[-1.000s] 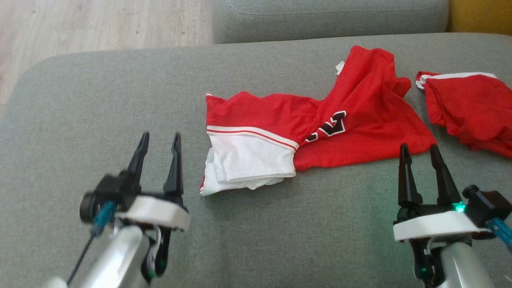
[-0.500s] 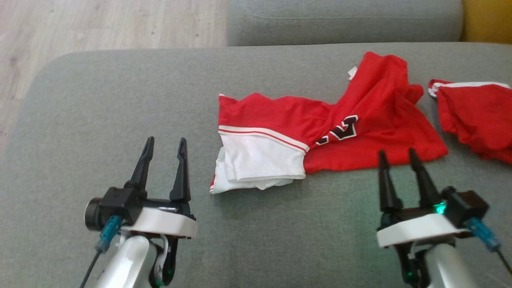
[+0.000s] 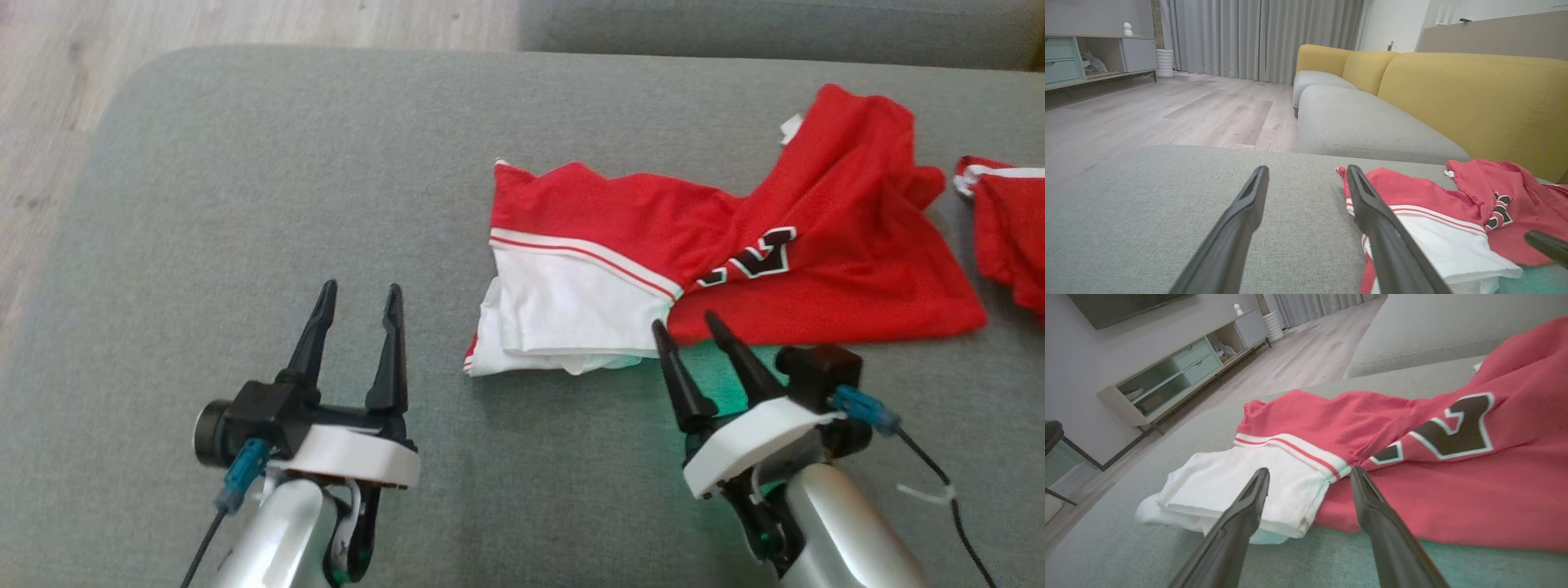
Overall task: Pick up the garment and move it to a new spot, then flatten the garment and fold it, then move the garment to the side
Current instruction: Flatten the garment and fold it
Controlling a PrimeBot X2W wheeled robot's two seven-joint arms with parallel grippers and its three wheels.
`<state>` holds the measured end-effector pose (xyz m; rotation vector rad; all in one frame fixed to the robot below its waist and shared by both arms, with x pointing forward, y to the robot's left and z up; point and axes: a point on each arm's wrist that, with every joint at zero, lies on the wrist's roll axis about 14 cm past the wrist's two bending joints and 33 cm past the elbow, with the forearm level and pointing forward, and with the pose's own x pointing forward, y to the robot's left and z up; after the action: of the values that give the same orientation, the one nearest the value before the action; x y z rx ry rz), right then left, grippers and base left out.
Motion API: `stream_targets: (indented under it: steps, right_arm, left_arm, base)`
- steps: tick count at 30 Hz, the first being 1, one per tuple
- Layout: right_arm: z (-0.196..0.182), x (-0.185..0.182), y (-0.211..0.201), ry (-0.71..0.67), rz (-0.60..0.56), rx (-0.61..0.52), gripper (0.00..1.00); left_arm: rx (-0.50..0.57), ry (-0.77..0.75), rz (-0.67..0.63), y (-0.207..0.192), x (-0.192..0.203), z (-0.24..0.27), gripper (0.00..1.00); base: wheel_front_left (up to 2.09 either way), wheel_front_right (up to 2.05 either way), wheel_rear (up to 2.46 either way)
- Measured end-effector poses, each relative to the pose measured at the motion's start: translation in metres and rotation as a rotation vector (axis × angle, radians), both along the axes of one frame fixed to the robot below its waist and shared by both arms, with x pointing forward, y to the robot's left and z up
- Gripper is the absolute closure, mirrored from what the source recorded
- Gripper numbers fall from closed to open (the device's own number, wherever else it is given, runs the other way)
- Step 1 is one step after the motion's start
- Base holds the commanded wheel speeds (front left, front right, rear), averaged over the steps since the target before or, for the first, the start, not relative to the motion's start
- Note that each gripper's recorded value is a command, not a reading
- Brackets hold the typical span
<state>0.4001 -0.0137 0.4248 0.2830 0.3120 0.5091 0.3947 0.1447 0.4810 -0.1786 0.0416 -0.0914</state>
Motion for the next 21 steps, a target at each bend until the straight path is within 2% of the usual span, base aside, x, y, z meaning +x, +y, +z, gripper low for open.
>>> stream_targets:
  steps: [3, 11, 12, 13, 14, 21]
  right_arm:
    - [-0.018, -0.004, 0.015, 0.085, 0.047, 0.004, 0.0]
    - [-0.029, -0.002, 0.028, 0.155, 0.084, 0.018, 0.0]
    - [-0.031, -0.002, 0.029, 0.16, 0.088, 0.018, 0.08]
    - [-0.033, -0.002, 0.03, 0.166, 0.091, 0.016, 0.56]
    - [-0.034, -0.003, 0.031, 0.17, 0.095, 0.014, 1.0]
    - [-0.011, 0.008, 0.035, 0.085, 0.092, 0.043, 1.0]
  left_arm:
    - [0.004, 0.005, 0.01, 0.003, 0.001, -0.002, 0.0]
    - [0.005, 0.01, 0.024, 0.007, 0.0, -0.004, 0.0]
    - [0.006, 0.01, 0.027, 0.008, 0.0, -0.005, 0.0]
    - [0.009, 0.01, 0.029, 0.009, 0.0, -0.005, 0.0]
    - [0.008, 0.011, 0.031, 0.009, 0.0, -0.005, 0.0]
    - [0.007, -0.001, 0.029, 0.008, -0.001, -0.001, 0.0]
  base:
    - [0.0, 0.0, 0.0]
    - [0.0, 0.0, 0.0]
    - [0.0, 0.0, 0.0]
    - [0.0, 0.0, 0.0]
    - [0.0, 0.0, 0.0]
    - [0.0, 0.0, 0.0]
